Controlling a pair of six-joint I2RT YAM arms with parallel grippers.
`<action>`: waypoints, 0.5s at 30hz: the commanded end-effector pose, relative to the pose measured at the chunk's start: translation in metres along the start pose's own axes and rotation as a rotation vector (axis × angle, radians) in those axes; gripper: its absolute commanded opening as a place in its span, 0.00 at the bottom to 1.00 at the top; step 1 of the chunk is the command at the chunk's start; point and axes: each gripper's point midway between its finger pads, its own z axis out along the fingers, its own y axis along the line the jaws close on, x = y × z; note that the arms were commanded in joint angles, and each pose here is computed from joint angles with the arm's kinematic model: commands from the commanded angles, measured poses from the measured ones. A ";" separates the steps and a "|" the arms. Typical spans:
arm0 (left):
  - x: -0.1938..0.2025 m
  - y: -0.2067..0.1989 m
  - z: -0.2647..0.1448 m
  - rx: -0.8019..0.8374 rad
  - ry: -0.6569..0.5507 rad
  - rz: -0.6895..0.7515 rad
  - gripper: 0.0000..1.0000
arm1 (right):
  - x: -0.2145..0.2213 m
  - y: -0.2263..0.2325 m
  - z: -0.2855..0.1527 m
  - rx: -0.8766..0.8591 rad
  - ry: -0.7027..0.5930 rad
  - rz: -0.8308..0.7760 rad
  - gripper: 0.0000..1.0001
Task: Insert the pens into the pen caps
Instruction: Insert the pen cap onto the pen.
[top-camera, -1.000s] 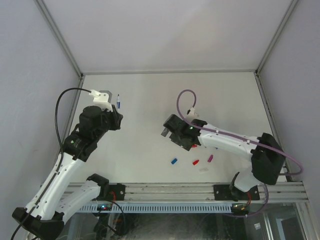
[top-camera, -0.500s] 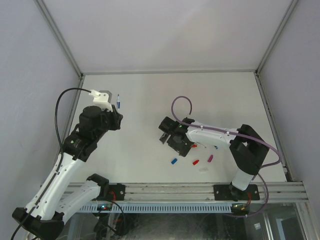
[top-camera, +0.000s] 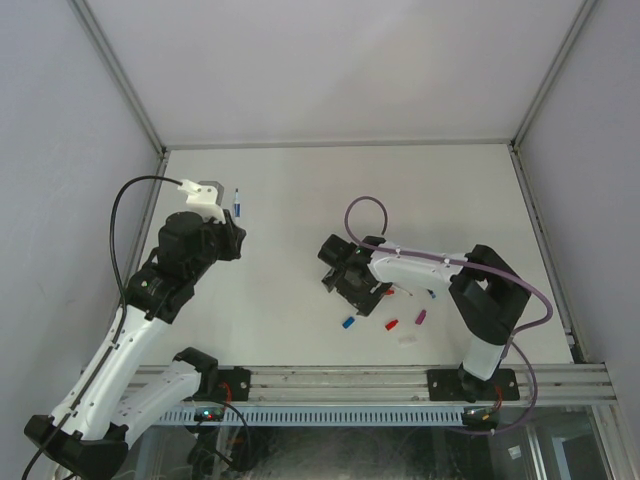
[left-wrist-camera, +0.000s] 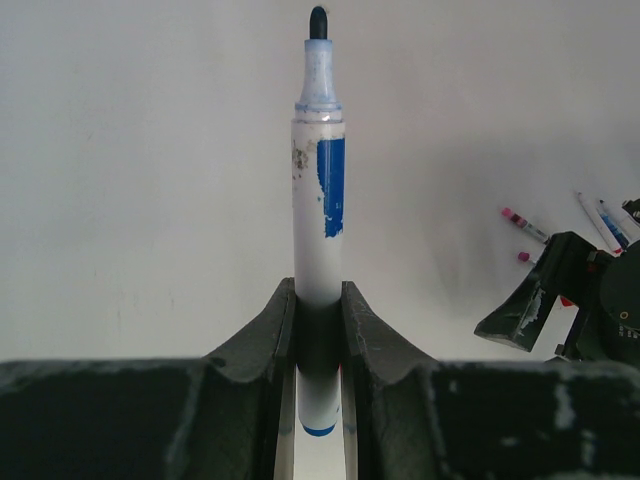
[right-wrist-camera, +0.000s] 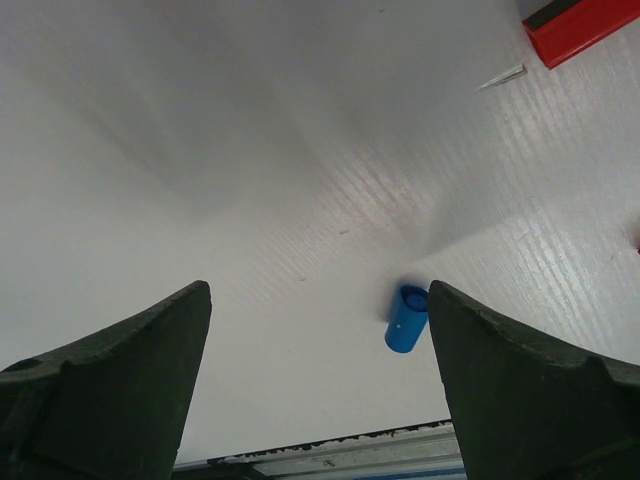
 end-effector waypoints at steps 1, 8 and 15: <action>-0.006 0.000 0.000 0.006 -0.029 -0.017 0.00 | 0.001 0.006 -0.008 -0.002 -0.020 0.040 0.87; -0.006 0.000 -0.001 0.003 -0.034 -0.018 0.00 | 0.006 0.001 -0.002 0.027 -0.015 0.030 0.82; -0.006 0.001 0.000 0.000 -0.030 -0.017 0.00 | 0.006 0.000 0.002 0.036 -0.020 0.024 0.79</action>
